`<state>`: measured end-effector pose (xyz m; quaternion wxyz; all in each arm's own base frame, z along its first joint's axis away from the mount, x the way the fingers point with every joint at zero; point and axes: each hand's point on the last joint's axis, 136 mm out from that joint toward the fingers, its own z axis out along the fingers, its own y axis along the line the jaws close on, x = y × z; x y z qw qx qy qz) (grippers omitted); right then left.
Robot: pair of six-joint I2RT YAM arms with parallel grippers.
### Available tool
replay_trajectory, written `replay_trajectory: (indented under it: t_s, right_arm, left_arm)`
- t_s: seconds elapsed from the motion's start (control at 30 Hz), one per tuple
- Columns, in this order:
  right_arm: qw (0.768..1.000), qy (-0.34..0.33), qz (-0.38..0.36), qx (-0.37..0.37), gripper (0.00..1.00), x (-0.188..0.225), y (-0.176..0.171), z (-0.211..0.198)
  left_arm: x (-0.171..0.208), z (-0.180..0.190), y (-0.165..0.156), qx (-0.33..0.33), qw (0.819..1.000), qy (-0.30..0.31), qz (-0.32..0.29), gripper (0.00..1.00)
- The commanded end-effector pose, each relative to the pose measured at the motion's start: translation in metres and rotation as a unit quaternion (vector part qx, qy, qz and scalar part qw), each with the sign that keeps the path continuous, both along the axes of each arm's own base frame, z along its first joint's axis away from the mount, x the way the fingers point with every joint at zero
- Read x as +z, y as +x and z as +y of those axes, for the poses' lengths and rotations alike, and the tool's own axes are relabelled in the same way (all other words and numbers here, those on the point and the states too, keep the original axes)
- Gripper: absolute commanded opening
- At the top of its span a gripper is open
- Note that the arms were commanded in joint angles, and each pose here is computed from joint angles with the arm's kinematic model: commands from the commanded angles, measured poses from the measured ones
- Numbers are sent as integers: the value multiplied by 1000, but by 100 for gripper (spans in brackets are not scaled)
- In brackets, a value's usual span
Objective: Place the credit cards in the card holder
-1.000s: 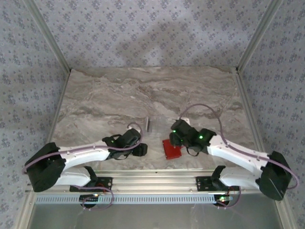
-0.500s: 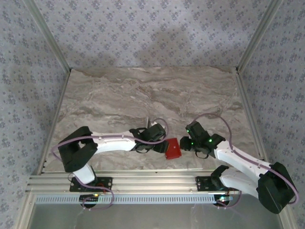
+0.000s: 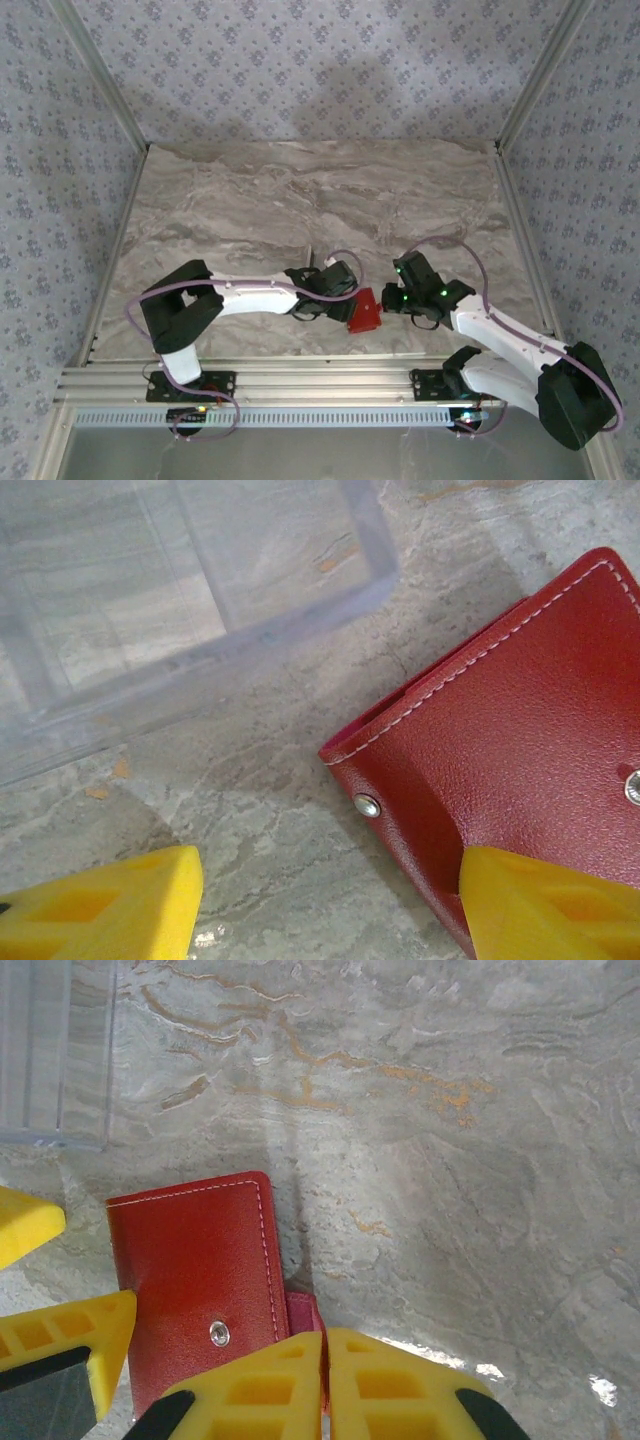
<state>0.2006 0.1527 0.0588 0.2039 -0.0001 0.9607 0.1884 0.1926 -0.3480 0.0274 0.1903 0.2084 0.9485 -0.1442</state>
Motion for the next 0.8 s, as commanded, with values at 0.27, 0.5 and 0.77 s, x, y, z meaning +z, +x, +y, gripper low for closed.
replay_trajectory:
  t_s: [0.27, 0.5, 0.77]
  right_arm:
    - [1000, 21, 0, 21, 0, 0, -2, 6]
    - [996, 74, -18, 49, 0, 21, -5, 24]
    - [994, 84, -11, 70, 0, 21, -8, 37]
  left_arm:
    - [-11, 14, 0, 7, 999, 40, -6, 68]
    - [-13, 22, 3, 19, 998, 55, -13, 67]
    - [-12, 14, 2, 12, 999, 42, -6, 67]
